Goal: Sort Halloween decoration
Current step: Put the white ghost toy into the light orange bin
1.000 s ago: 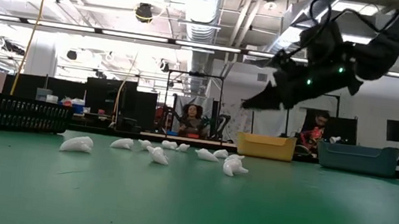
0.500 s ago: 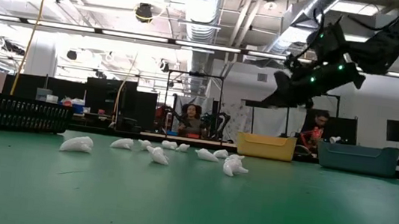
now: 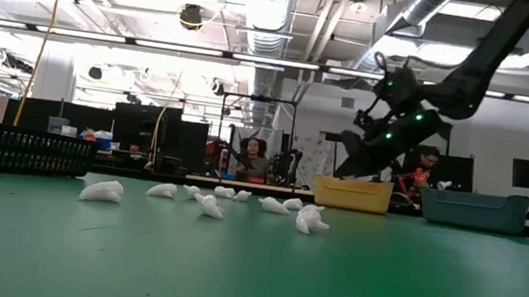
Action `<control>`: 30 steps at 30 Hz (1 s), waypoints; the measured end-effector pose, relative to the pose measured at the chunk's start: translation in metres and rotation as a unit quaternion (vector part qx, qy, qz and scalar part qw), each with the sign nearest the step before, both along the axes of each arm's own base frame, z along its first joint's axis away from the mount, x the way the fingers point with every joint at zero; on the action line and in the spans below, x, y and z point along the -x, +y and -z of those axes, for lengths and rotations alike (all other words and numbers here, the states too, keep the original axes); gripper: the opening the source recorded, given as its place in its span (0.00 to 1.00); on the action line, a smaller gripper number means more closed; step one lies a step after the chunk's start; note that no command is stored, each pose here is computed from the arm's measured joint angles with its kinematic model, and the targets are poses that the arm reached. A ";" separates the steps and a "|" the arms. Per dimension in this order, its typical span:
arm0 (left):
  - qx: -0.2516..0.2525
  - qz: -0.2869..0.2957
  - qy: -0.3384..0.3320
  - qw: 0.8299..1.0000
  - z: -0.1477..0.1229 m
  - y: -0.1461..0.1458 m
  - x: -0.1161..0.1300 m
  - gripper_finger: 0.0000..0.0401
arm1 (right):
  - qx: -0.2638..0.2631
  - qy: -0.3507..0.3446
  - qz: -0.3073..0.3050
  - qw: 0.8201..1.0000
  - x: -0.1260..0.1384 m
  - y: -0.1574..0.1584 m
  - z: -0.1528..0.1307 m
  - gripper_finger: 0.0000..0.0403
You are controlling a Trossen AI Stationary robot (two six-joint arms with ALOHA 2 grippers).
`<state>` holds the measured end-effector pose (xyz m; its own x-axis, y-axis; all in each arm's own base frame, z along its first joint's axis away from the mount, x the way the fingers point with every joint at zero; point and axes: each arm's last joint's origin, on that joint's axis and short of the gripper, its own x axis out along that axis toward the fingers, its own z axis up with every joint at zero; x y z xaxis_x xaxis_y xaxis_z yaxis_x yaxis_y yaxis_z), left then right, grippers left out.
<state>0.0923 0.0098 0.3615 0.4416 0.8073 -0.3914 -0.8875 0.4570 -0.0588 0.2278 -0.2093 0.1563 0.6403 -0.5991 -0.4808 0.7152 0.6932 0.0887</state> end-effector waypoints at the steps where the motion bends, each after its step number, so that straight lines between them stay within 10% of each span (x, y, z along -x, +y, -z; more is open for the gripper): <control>1: 0.000 0.000 0.000 1.000 0.000 0.000 0.000 0.50 | -0.007 0.004 0.001 1.000 -0.002 -0.002 0.002 0.09; 19: -0.001 0.002 0.004 1.000 0.000 0.000 0.000 0.50 | -0.028 0.028 0.029 0.999 -0.006 -0.013 0.002 0.30; 30: 0.010 0.012 0.006 1.000 0.001 -0.001 0.000 0.50 | 0.073 -0.057 -0.136 0.986 -0.015 0.028 -0.068 0.39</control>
<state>0.0925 0.0093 0.3608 0.4553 0.7887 -0.4132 -0.8773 0.4766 -0.0569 0.2423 -0.1817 0.2244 0.8324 -0.4544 -0.3172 0.4913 0.8699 0.0430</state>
